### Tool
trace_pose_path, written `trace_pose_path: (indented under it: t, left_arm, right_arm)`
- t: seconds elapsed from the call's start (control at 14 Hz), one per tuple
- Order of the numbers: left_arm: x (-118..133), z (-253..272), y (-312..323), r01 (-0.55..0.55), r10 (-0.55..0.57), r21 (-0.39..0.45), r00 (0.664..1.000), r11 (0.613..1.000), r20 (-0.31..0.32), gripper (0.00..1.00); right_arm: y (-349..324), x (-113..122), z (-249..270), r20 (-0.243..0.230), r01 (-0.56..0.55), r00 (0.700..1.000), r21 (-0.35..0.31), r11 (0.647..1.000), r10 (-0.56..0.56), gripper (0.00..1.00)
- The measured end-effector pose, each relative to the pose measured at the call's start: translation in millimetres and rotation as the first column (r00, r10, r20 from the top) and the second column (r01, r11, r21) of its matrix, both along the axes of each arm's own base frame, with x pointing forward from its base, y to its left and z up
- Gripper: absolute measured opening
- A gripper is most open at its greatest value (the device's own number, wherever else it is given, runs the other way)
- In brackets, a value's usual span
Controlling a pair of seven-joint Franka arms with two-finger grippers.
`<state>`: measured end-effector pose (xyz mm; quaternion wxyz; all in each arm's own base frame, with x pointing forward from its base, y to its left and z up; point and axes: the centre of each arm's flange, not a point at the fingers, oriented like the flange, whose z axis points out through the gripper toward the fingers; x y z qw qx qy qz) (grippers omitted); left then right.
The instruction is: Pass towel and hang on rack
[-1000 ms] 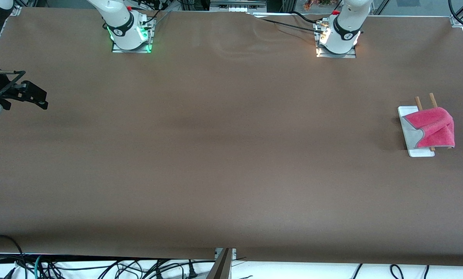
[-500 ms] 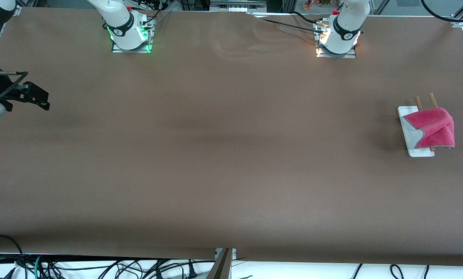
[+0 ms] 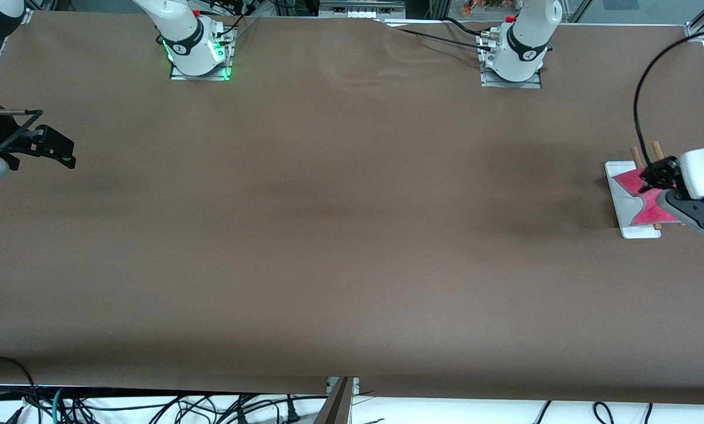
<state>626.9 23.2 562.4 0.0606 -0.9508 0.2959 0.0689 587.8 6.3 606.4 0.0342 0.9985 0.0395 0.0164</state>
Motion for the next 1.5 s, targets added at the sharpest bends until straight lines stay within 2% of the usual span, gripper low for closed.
trace_pose_path:
  t: [0.14, 0.21, 0.36, 0.5, 0.71, 1.5]
  left_arm:
    - [-26.7, 2.2, -6.8, -0.142, 0.142, -0.003, 0.99, 0.99, 0.025, 1.0]
    - [-36.8, 1.6, -9.8, -0.228, 0.228, -0.024, 0.973, 0.973, 0.04, 1.0]
    - [-52.2, -1.8, -13.6, -0.411, 0.416, -0.081, 0.908, 0.908, 0.053, 1.0]
    - [-63.0, -3.0, -14.4, -0.531, 0.537, -0.092, 0.842, 0.842, 0.054, 1.0]
    - [-65.2, -2.1, -15.3, -0.566, 0.573, -0.096, 0.818, 0.819, 0.061, 1.0]
    - [-65.1, -2.4, -14.0, -0.583, 0.589, -0.097, 0.806, 0.807, 0.06, 1.0]
  right_arm:
    - [0.0, 0.1, 0.2, 0.001, 0.0, 1.0, 0.0, 1.0, 0.0, 1.0]
    - [0.0, 0.1, 0.3, 0.001, 0.0, 1.0, 0.0, 1.0, 0.0, 1.0]
    - [0.0, 0.3, 0.2, 0.001, 0.0, 1.0, 0.0, 1.0, 0.0, 1.0]
    - [0.0, 0.4, 0.1, 0.001, 0.0, 1.0, 0.0, 1.0, 0.0, 1.0]
    - [0.0, 0.4, 0.1, 0.001, 0.0, 1.0, 0.0, 1.0, 0.0, 1.0]
    - [0.0, 0.6, -0.1, 0.001, 0.0, 1.0, 0.0, 1.0, 0.0, 1.0]
